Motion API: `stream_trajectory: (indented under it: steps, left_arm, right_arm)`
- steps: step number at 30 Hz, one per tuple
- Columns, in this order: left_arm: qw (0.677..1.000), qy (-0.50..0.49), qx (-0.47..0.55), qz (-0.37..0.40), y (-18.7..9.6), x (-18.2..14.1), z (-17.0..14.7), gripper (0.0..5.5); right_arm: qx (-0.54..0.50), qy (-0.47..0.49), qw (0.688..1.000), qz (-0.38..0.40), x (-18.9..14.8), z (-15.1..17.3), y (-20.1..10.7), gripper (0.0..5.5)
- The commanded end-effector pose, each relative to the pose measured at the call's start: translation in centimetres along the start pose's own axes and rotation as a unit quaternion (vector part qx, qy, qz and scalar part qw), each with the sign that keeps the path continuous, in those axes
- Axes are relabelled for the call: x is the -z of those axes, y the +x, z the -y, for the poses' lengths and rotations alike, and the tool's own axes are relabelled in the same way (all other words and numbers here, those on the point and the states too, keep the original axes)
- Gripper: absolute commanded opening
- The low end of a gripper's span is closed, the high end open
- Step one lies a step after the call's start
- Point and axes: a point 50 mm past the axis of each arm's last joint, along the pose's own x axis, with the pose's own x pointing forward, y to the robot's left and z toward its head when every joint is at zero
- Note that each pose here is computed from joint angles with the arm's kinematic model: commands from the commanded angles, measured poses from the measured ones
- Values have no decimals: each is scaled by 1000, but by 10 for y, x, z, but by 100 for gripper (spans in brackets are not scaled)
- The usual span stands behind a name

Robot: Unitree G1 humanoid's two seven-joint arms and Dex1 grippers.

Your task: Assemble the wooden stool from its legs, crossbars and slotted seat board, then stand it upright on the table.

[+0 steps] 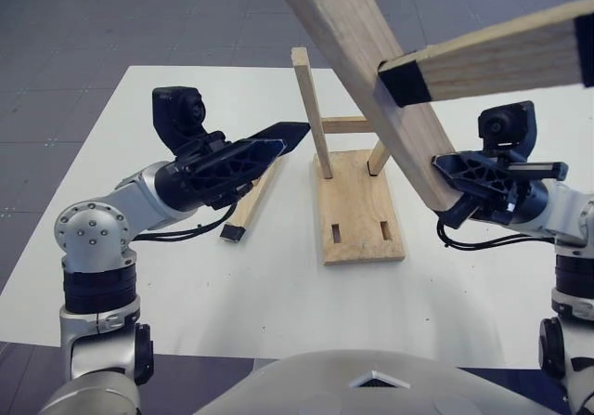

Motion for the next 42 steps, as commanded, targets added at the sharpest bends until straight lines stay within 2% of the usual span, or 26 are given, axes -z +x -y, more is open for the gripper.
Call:
stream_trajectory:
  steps: [1, 9, 21, 31, 42]
  left_arm:
    - [1000, -1, 29, -7, 14, 3, -7, 431]
    - [996, 0, 89, 18, 44, 15, -13, 431]
    - [992, 17, 117, 49, 63, 13, -9, 431]
    - [988, -1, 150, 23, 62, 18, -4, 266]
    - [985, -4, 167, 36, 66, 15, 0, 251]
  right_arm:
    - [-27, 17, 999, -18, -2, 2, 7, 102]
    - [-73, 40, 996, -20, 1, 17, 25, 102]
    - [-91, 52, 995, 0, 5, 30, 42, 102]
    - [-92, 61, 994, -6, 9, 31, 41, 102]
    - [-61, 88, 994, 13, 9, 42, 35, 102]
